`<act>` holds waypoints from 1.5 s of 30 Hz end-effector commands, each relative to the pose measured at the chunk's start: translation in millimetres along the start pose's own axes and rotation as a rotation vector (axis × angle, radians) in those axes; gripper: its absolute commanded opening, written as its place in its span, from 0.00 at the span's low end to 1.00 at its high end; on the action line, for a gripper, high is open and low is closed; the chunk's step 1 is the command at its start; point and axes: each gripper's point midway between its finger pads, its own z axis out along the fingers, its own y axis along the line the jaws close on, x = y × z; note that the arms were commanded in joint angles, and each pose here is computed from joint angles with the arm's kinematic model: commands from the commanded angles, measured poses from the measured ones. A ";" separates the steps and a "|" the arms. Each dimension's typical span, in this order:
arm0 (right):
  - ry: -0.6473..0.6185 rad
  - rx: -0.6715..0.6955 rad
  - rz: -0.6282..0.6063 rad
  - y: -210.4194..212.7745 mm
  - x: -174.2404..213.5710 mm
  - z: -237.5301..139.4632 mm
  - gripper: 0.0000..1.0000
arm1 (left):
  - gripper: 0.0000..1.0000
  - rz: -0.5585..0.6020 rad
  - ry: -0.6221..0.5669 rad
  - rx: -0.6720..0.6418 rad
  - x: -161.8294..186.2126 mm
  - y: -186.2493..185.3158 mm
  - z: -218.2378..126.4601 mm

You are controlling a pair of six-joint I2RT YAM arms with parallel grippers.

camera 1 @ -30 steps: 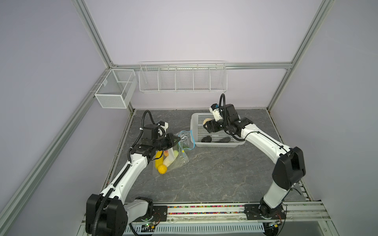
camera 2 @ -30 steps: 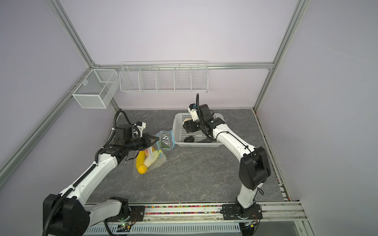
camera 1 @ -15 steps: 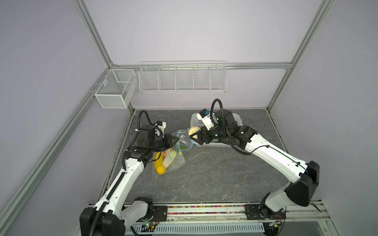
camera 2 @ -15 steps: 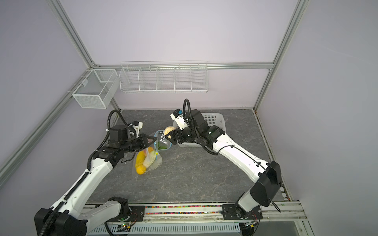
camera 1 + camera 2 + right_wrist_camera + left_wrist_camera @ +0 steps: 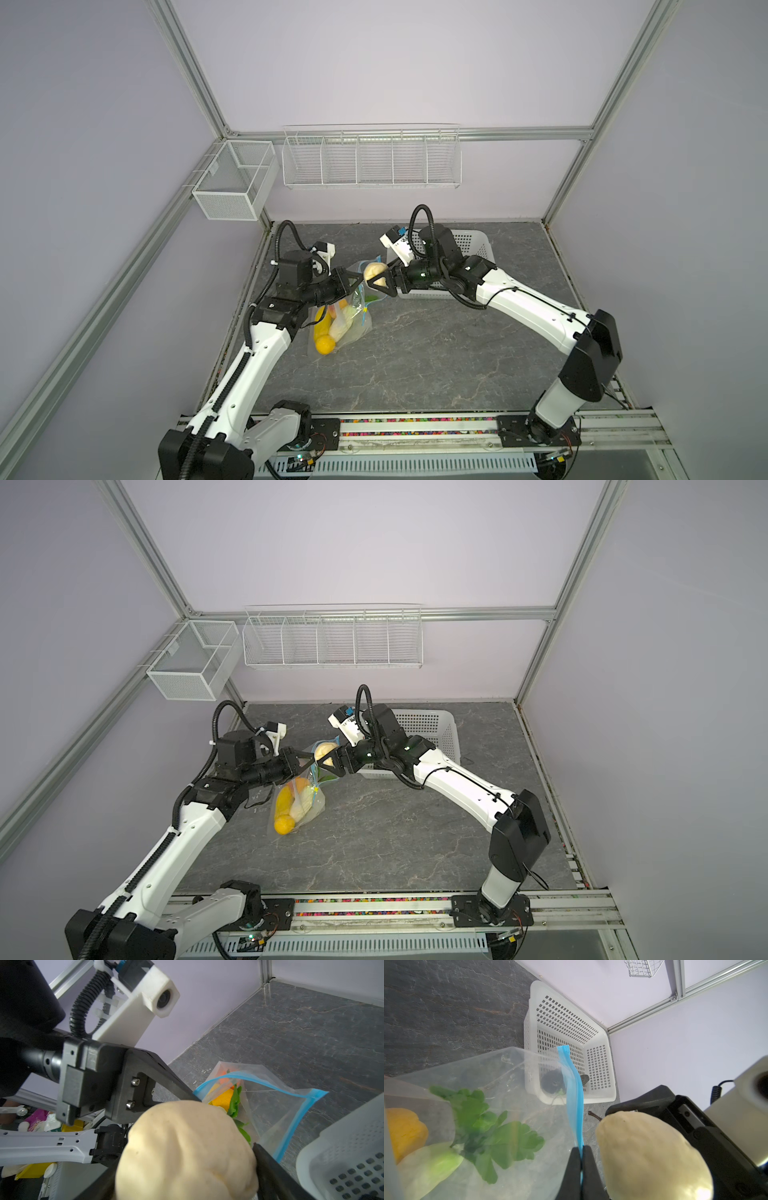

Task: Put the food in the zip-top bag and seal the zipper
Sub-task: 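Carry the cream bun with the right gripper over the bag mouth, then lower the cream bun into the bag and open the right gripper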

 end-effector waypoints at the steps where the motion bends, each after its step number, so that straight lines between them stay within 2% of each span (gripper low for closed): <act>1: -0.024 -0.103 -0.014 7.9 -0.3 7.2 0.45 | 0.00 0.007 -0.032 0.037 -13.0 -16.5 -4.8; 5: -0.011 -0.122 0.015 -4.2 5.5 17.2 0.45 | 0.00 0.012 -0.042 0.031 -14.7 -19.4 -9.1; 11: 0.001 -0.082 0.054 -32.6 12.7 24.3 0.45 | 0.00 0.034 -0.059 0.045 -17.7 -31.3 -19.5; 19: 0.062 -0.011 0.072 -50.1 26.3 33.3 0.46 | 0.00 0.045 -0.052 0.077 -19.6 -40.7 -20.9; 22: 0.067 0.014 0.066 -51.9 26.9 30.7 0.49 | 0.00 0.054 -0.051 0.095 -21.2 -44.2 -19.7; 31: 0.088 0.055 0.047 -45.7 23.8 27.7 0.70 | 0.00 0.052 -0.074 0.127 -19.2 -46.5 -22.5; 36: 0.095 0.088 0.030 -42.1 17.9 19.9 0.75 | 0.00 0.082 -0.049 0.122 -16.3 -45.2 -20.2; 41: 0.067 0.097 0.003 -38.9 9.7 14.4 0.83 | 0.00 0.063 -0.039 0.106 -15.2 -37.2 -13.8; 45: 0.073 0.096 -0.014 -36.6 4.3 12.5 0.83 | 0.00 0.058 -0.041 0.096 -15.1 -33.5 -12.1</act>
